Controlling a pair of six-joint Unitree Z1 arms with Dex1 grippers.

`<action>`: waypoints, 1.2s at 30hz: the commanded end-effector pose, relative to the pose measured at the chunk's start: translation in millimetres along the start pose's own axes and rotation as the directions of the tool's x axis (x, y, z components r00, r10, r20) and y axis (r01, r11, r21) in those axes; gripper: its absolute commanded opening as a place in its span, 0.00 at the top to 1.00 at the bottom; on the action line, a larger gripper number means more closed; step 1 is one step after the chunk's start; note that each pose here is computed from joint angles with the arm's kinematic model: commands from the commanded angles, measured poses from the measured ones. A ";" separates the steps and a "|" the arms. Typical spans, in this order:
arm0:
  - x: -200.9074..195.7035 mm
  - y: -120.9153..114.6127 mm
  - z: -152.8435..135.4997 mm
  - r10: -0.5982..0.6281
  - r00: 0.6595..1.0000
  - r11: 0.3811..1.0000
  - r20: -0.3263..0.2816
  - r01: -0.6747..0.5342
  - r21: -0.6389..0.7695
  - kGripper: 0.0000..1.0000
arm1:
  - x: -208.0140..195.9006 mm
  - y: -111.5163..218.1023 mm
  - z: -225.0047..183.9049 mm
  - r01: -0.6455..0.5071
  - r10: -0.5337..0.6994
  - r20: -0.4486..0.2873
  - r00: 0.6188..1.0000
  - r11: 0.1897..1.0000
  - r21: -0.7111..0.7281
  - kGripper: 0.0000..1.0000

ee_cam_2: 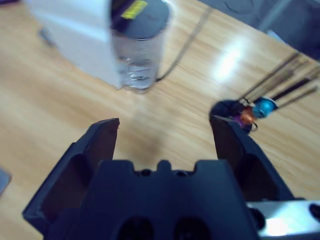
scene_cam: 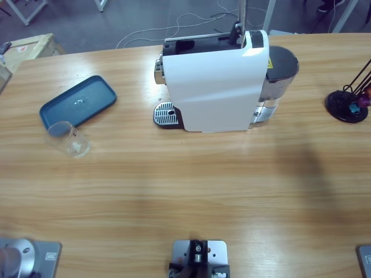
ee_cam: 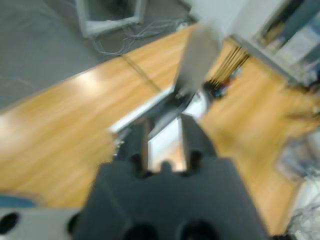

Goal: Pour coffee

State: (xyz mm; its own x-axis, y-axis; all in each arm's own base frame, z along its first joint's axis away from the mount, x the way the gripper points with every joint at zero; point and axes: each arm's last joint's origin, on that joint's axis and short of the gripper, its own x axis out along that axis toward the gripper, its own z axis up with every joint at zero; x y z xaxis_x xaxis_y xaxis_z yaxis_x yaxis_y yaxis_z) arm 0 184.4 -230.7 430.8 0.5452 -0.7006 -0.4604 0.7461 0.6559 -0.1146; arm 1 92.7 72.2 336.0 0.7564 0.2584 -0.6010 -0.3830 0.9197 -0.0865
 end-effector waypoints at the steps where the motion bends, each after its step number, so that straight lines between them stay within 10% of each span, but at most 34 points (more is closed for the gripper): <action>1: -66.7 13.3 -127.9 0.232 0.963 0.950 -0.138 -0.194 0.244 0.01 | 65.3 -39.4 -14.5 0.357 -0.326 -0.154 0.933 0.893 0.275 0.33; 8: -83.5 22.1 -176.2 0.238 0.952 0.948 -0.191 -0.185 0.258 0.01 | 101.9 -60.3 -39.8 0.428 -0.375 -0.211 0.903 0.834 0.349 0.33; 21: -84.0 22.0 -179.6 0.223 0.955 0.953 -0.194 -0.171 0.251 0.01 | 144.5 -82.0 -39.1 0.432 -0.371 -0.226 0.901 0.825 0.365 0.34; 36: -86.0 22.4 -181.5 0.222 0.956 0.958 -0.191 -0.177 0.225 0.01 | 153.1 -94.0 -41.7 0.436 -0.384 -0.207 0.900 0.804 0.405 0.58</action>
State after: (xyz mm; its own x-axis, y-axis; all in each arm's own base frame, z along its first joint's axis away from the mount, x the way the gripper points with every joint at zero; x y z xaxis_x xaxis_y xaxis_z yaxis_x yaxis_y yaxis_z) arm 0 92.0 -111.9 316.4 0.6220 -0.4668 -0.6286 0.7000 0.6912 0.1795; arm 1 218.6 15.9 231.1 0.7430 -0.1821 -0.6440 0.2389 0.9710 0.0010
